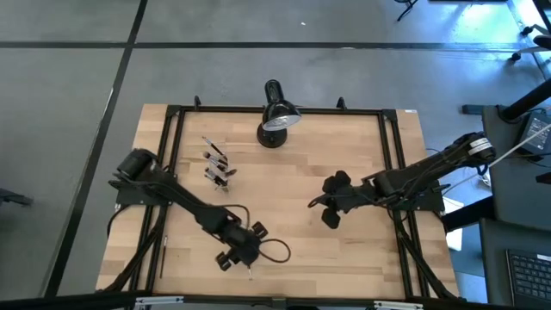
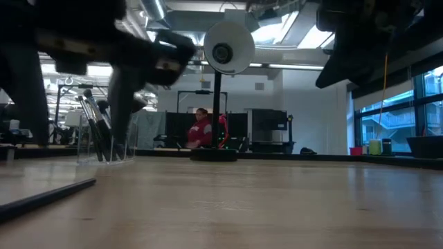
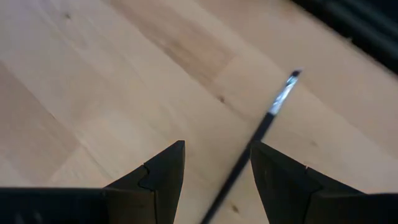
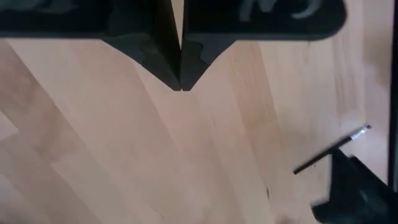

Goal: Sort items
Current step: Put the eyeshadow brush into the transparent organizer

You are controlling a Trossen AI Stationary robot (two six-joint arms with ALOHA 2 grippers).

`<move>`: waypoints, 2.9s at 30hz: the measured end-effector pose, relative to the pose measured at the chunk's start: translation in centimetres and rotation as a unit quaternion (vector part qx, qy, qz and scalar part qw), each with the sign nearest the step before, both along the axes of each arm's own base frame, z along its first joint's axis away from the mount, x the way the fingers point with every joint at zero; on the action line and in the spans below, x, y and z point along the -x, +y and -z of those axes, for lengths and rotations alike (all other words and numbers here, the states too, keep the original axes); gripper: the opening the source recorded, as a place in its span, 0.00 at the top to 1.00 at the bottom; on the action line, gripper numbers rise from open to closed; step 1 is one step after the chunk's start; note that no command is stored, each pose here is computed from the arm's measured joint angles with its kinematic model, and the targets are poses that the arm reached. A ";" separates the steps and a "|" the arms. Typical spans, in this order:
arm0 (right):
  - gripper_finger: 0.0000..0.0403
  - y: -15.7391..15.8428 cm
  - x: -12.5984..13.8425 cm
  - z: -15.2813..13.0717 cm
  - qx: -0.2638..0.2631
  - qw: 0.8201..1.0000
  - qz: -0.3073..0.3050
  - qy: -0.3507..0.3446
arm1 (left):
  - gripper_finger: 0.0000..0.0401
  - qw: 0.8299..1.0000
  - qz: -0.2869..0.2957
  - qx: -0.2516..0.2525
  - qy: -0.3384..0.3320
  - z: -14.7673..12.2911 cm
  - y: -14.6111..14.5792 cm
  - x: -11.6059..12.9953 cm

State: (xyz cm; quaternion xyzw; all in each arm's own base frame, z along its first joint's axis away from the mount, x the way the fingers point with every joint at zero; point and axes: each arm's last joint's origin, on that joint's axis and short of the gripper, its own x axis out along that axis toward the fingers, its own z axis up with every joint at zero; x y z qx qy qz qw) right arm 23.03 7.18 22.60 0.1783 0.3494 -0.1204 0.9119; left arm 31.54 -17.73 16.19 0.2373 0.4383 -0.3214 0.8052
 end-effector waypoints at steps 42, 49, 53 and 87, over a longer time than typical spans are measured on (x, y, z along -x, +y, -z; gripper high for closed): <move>0.96 0.2 -0.1 -0.1 -0.025 1.000 0.001 -0.003 | 0.87 0.990 0.085 -0.080 0.079 3.2 -2.4 -0.2; 0.96 0.6 -0.1 -0.3 -0.030 0.999 -0.007 -0.019 | 0.92 0.990 0.075 -0.089 0.082 3.3 -2.3 -0.2; 0.96 0.7 -0.2 -0.4 -0.033 0.999 -0.008 -0.026 | 0.95 0.992 0.060 -0.085 0.072 2.6 -2.3 -0.1; 0.96 0.6 -0.6 -0.8 -0.031 0.998 0.022 -0.060 | 0.95 0.726 -0.582 -0.093 -0.354 -9.9 10.3 13.5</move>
